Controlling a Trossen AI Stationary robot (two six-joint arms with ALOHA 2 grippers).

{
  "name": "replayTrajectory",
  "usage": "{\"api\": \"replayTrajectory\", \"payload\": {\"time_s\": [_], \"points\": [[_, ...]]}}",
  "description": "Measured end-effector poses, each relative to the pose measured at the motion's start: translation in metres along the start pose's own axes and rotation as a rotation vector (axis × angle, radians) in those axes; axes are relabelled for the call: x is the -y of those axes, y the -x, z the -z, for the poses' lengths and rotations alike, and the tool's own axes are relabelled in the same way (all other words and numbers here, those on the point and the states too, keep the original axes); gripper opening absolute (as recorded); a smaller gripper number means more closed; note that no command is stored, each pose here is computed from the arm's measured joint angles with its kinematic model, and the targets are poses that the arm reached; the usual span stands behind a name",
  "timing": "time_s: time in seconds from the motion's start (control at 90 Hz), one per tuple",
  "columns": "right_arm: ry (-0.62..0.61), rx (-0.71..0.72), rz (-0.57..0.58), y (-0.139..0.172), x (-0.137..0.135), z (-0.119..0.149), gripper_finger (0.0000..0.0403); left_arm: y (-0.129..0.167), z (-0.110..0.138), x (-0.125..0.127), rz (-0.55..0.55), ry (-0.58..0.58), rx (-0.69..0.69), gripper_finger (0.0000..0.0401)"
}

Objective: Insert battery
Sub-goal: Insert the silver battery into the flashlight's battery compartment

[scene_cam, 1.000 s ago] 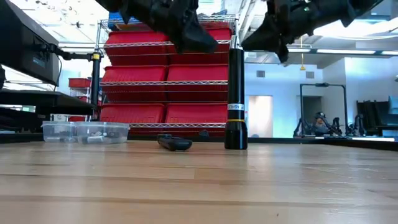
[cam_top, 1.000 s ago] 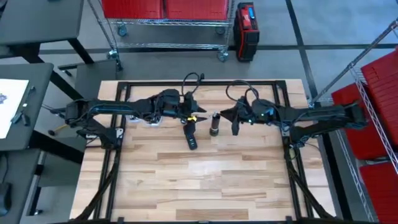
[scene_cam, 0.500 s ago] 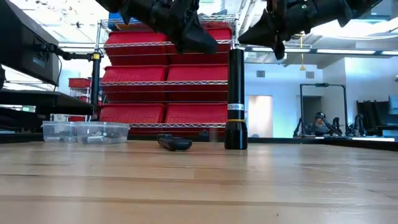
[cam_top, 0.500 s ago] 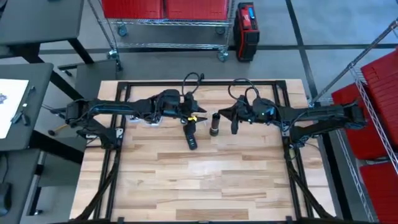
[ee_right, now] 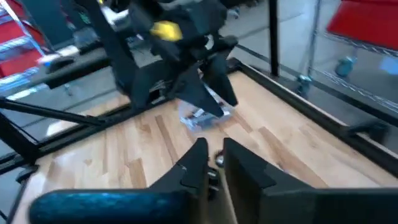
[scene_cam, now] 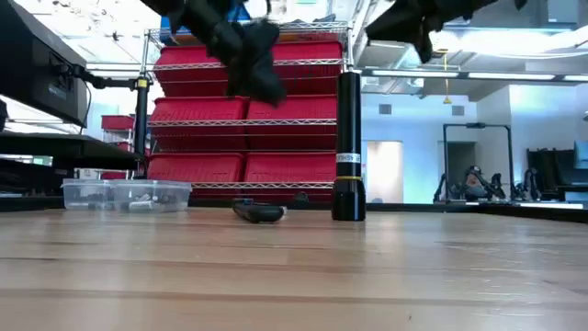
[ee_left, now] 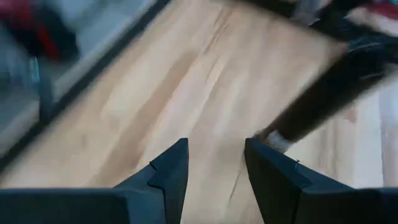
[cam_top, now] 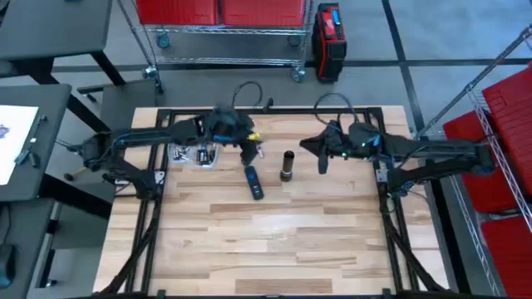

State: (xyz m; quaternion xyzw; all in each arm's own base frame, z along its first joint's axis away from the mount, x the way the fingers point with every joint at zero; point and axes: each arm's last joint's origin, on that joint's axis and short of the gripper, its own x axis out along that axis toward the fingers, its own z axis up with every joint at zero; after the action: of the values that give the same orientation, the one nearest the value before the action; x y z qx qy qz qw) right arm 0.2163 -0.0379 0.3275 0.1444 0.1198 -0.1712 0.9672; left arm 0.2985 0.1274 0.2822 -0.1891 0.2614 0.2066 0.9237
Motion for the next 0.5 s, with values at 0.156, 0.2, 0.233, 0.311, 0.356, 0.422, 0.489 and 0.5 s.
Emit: {"api": "replayTrajectory", "payload": {"time_s": [0.156,0.2,0.233,0.311,0.356,0.422,0.489,0.5], "points": [[-0.044,-0.058,0.077,0.011,0.012,-0.01,0.0113,-0.03,0.015,-0.034,0.07,0.188,-0.173,0.0141],[-0.075,-0.073,0.098,0.012,0.015,-0.01,0.0126,-0.04,0.02,-0.037,0.087,0.21,-0.208,0.0146],[-0.098,-0.091,0.117,0.012,0.018,-0.008,0.0135,-0.047,0.025,-0.038,0.093,0.229,-0.236,0.015],[-0.139,-0.128,0.149,0.012,0.022,-0.005,0.0153,-0.062,0.036,-0.04,0.085,0.278,-0.3,0.0162],[-0.157,-0.151,0.165,0.013,0.024,-0.003,0.0161,-0.069,0.042,-0.041,0.07,0.297,-0.332,0.0166],[-0.167,-0.184,0.179,0.014,0.025,0.001,0.0169,-0.077,0.049,-0.042,0.025,0.311,-0.353,0.0168],[-0.169,-0.208,0.188,0.014,0.026,0.003,0.0174,-0.082,0.054,-0.044,-0.03,0.307,-0.365,0.0167],[-0.169,-0.21,0.188,0.014,0.026,0.003,0.0175,-0.082,0.055,-0.044,-0.04,0.306,-0.366,0.0167]]}}
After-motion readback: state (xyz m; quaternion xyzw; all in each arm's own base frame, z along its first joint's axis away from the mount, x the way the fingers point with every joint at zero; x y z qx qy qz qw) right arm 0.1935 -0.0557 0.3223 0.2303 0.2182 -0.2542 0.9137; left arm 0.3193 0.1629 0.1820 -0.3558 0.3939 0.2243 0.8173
